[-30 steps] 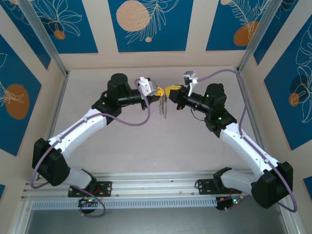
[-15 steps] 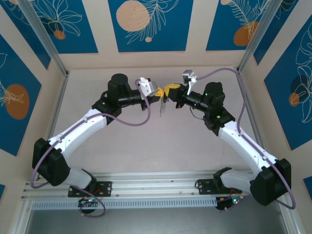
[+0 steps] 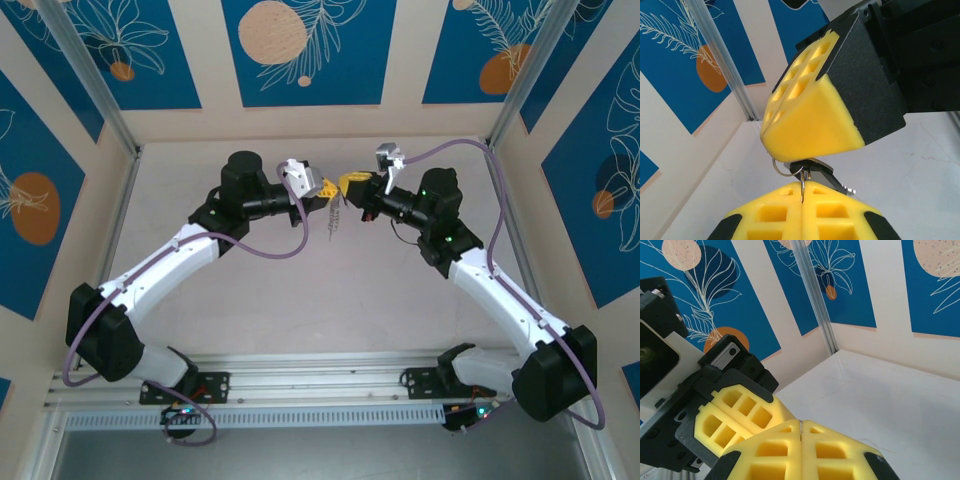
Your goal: Put the keys on the keyring
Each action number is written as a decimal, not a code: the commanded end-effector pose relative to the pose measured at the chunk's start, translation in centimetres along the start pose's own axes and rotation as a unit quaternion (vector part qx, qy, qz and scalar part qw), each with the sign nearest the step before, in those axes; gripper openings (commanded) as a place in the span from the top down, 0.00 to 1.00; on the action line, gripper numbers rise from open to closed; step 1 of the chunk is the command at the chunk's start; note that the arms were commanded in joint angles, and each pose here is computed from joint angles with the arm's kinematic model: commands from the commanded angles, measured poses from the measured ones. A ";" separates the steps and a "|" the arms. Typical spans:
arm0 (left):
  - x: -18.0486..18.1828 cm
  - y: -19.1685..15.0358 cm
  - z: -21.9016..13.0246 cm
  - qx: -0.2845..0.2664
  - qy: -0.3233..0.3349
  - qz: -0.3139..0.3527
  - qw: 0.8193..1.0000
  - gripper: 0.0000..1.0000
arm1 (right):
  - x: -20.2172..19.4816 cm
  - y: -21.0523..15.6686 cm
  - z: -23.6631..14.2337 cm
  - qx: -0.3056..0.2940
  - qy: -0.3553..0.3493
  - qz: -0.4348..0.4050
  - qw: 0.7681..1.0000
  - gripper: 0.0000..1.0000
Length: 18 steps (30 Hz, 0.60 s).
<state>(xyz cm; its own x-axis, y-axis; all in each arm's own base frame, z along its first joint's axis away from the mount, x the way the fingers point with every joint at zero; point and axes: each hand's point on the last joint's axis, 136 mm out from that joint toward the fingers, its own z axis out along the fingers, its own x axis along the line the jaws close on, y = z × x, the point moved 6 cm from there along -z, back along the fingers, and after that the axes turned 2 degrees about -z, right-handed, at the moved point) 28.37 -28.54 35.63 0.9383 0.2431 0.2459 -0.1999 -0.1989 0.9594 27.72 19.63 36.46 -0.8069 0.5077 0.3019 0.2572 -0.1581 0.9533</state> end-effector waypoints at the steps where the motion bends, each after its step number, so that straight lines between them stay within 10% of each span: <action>1: -0.7 2.0 -0.6 -0.031 -0.009 0.025 0.999 1.00 | 0.5 0.1 -0.7 -0.004 0.003 -0.005 1.000 1.00; 18: -0.5 1.9 -0.5 -0.031 -0.008 0.024 0.999 1.00 | 0.9 -0.5 -0.5 0.009 0.018 0.005 1.000 1.00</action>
<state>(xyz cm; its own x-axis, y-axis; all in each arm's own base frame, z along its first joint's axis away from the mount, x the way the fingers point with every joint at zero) 28.37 -28.54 35.64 0.9381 0.2435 0.2462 -0.2001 -0.1988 0.9594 26.87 19.36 36.99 -0.8149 0.4986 0.2957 0.2481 -0.1610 0.9553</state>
